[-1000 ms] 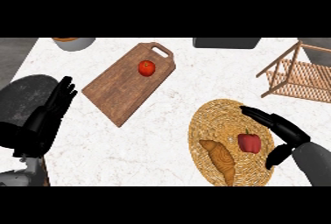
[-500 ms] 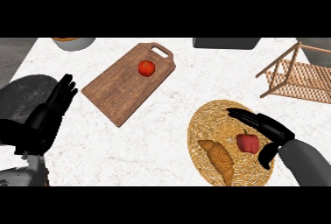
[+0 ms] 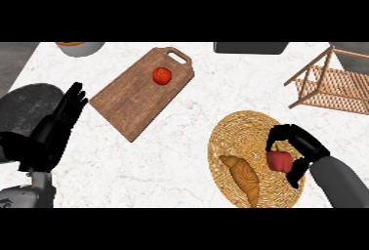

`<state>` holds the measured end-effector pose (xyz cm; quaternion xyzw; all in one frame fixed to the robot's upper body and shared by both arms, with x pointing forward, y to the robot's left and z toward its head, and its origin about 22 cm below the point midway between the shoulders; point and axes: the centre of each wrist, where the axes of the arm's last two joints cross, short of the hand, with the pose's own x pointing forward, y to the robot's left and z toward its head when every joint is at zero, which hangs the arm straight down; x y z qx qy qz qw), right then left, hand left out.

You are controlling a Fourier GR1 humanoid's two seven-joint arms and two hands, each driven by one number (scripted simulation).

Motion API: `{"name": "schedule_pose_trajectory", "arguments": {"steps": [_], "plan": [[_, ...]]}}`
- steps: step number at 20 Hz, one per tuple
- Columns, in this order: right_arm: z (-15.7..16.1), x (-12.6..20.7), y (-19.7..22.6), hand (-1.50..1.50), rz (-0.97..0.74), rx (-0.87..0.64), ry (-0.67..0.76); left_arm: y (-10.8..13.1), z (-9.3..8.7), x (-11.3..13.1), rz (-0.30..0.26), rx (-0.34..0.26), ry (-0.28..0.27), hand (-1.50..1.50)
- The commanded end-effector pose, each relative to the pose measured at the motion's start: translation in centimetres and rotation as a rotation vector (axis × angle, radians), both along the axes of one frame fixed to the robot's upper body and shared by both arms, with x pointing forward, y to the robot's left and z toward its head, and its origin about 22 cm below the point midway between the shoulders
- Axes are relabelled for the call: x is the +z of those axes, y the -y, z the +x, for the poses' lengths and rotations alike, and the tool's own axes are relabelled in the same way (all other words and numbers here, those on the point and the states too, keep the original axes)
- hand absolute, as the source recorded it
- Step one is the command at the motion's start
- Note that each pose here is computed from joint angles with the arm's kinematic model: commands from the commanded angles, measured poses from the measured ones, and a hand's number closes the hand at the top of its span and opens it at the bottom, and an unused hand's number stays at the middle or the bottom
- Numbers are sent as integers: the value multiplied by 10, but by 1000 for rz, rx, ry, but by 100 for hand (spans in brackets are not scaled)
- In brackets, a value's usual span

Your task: Pick the bell pepper from the placemat and place it in the tiered shelf

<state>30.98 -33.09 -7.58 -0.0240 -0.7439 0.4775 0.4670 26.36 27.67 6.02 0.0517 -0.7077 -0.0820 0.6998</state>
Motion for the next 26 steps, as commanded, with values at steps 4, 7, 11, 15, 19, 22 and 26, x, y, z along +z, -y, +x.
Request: {"name": "schedule_pose_trajectory", "arguments": {"steps": [4,7,11,15,19,22,26], "plan": [[-6,-13,-5,150,215,-125,205,7,3,5,-5,1,2,0],[-12,-8,14,150,331,-129,251,0,-6,-3,-13,23,-1,0],[5,24,25,150,349,-381,101,-6,-11,-4,-14,12,-25,0],[-45,-9,63,150,-33,-812,-96,-12,-17,-5,13,63,-24,0],[-10,24,39,150,26,-929,22,-16,-22,-5,22,64,-39,0],[11,64,36,150,38,-974,126,-23,-24,-9,17,85,-47,0],[24,111,22,150,84,-1047,178,-31,-27,-10,22,90,-53,0]]}}
